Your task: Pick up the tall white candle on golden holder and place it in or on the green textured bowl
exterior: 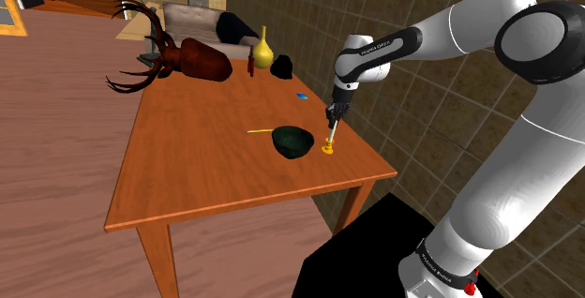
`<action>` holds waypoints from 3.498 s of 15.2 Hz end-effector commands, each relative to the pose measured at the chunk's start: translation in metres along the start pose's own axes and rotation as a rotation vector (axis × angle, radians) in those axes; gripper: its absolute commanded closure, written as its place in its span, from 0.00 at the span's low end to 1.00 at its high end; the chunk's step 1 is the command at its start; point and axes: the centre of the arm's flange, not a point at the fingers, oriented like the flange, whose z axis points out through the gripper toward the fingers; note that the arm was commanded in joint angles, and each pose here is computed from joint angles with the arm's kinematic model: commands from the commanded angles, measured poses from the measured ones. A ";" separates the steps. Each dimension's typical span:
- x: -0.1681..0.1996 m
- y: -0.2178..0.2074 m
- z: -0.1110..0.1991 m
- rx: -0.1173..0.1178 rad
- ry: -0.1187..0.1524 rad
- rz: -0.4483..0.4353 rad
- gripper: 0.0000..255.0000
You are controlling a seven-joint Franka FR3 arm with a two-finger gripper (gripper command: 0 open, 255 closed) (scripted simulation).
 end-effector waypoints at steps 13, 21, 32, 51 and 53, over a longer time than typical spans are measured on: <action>0.000 0.000 -0.063 0.000 0.000 0.000 1.00; 0.000 -0.001 -0.105 0.000 0.000 0.000 1.00; 0.001 -0.001 -0.164 0.000 0.000 0.000 1.00; 0.055 -0.158 -0.205 0.000 0.000 0.000 1.00; 0.055 -0.158 -0.194 0.000 0.000 0.000 1.00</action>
